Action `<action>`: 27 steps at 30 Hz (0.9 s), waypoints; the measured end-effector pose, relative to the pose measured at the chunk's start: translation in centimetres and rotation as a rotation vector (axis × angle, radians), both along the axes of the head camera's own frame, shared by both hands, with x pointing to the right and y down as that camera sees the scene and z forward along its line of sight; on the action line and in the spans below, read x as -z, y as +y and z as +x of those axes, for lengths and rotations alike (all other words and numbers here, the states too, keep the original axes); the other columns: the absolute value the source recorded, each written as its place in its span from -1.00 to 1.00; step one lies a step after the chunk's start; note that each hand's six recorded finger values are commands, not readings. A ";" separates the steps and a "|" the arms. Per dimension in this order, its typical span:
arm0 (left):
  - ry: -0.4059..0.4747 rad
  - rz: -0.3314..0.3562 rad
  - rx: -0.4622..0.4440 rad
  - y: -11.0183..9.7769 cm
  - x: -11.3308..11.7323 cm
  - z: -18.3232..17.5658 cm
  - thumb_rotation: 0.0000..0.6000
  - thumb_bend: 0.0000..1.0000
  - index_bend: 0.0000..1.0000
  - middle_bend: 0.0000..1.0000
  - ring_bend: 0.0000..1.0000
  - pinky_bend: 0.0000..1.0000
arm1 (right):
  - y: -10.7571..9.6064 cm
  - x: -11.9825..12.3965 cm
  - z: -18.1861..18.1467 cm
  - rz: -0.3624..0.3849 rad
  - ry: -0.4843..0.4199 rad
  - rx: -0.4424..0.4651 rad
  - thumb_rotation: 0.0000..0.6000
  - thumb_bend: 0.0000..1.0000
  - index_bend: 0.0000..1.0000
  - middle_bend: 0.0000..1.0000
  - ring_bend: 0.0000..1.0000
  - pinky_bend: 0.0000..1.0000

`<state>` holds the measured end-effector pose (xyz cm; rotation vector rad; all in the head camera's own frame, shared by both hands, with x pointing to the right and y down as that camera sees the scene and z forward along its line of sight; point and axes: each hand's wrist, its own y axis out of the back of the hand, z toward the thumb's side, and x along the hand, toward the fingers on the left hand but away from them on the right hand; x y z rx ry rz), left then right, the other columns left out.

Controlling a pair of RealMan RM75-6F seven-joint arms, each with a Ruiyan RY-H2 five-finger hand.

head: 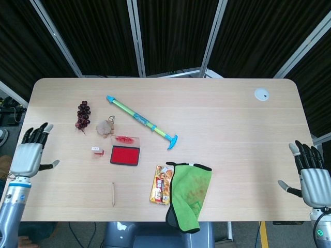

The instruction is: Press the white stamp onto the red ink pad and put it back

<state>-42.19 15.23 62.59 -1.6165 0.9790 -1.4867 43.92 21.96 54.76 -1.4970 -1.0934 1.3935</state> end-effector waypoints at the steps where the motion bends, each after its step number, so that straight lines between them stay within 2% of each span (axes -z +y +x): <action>1: 0.003 0.001 -0.006 -0.4 -0.5 0.7 1.00 -1.00 -0.79 -0.90 0.47 0.68 | 0.0 -0.2 0.2 -0.007 0.005 -0.003 1.00 -1.00 -1.00 -1.00 -1.00 -1.00; 2: 0.007 0.005 -0.013 -0.9 -1.1 1.6 1.00 -1.00 -0.74 -0.85 0.56 0.80 | -0.1 -0.3 0.3 -0.012 0.010 -0.006 1.00 -1.00 -1.00 -1.00 -1.00 -1.00; 4: 0.009 0.010 -0.026 -1.5 -2.1 2.9 1.00 -1.00 -0.67 -0.77 0.65 0.88 | -0.1 -0.6 0.6 -0.019 0.019 -0.011 1.00 -1.00 -1.00 -1.00 -1.00 -1.00; 7: -0.007 0.005 -0.053 -2.2 -3.3 4.4 1.00 -1.00 -0.63 -0.71 0.69 0.92 | -0.2 -0.8 0.8 -0.023 0.028 -0.019 1.00 -1.00 -1.00 -1.00 -1.00 -1.00; 12: -0.007 -0.048 -0.062 -2.1 -5.2 6.5 1.00 -1.00 -0.56 -0.63 0.70 0.93 | -0.2 -0.9 1.3 -0.023 0.038 -0.032 1.00 -1.00 -1.00 -1.00 -1.00 -1.00; 23: 0.027 -0.143 -0.010 -1.7 -8.4 6.3 1.00 -0.77 -0.28 -0.45 0.70 0.93 | -0.1 -1.3 1.6 -0.033 0.049 -0.042 1.00 -1.00 -1.00 -1.00 -1.00 -1.00; 27: 0.049 -0.159 0.006 -1.9 -9.3 6.4 1.00 -0.73 -0.26 -0.39 0.70 0.92 | -0.1 -1.5 1.6 -0.038 0.053 -0.041 1.00 -1.00 -1.00 -1.00 -1.00 -1.00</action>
